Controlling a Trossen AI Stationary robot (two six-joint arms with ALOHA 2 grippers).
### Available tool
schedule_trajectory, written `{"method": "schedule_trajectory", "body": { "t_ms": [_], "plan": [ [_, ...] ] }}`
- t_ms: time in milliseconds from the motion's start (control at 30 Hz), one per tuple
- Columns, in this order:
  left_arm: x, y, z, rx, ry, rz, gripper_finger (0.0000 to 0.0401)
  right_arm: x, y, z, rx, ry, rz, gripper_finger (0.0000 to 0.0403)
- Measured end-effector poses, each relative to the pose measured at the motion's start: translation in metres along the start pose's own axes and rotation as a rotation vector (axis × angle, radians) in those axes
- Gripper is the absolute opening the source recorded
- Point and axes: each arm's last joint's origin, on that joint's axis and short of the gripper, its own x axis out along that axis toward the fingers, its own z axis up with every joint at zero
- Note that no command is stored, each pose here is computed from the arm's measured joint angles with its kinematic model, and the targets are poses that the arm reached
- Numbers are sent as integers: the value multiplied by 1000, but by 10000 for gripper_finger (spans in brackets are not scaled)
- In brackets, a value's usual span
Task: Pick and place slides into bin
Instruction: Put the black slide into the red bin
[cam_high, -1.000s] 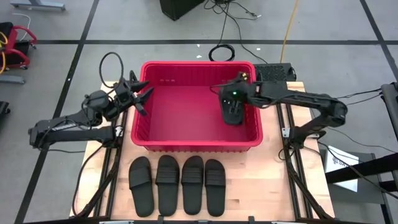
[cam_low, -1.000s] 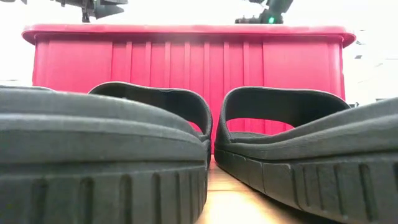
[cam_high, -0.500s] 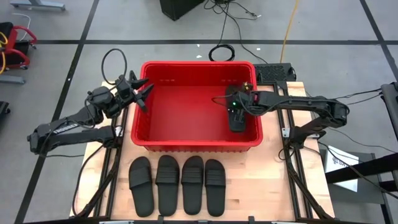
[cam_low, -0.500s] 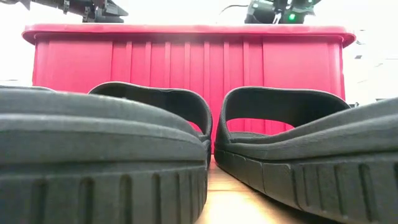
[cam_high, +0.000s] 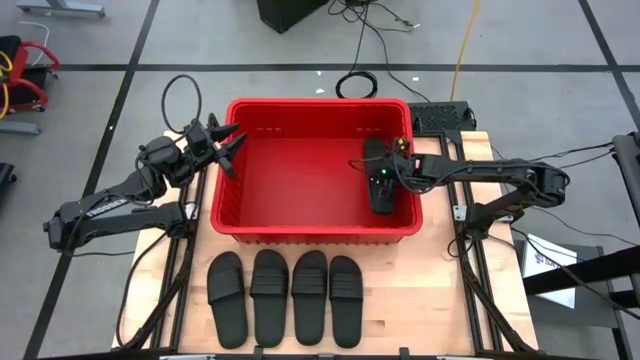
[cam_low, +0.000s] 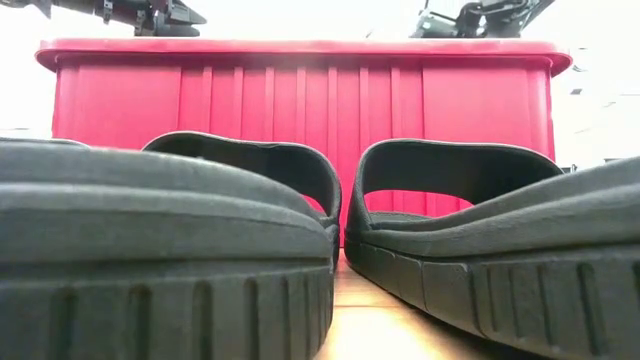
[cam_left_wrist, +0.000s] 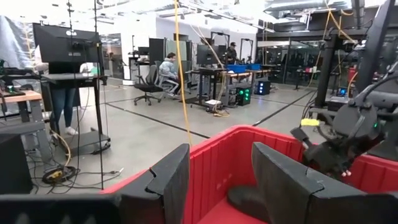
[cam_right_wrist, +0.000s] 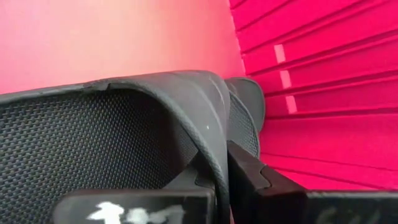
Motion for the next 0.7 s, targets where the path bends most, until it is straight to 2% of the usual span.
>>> {"method": "schedule_trajectory", "body": {
  "t_ms": [700],
  "plan": [
    [0, -1, 0, 10, -2, -18, 179, 0, 8, -6, 59, -19, 70, 9]
  ]
}}
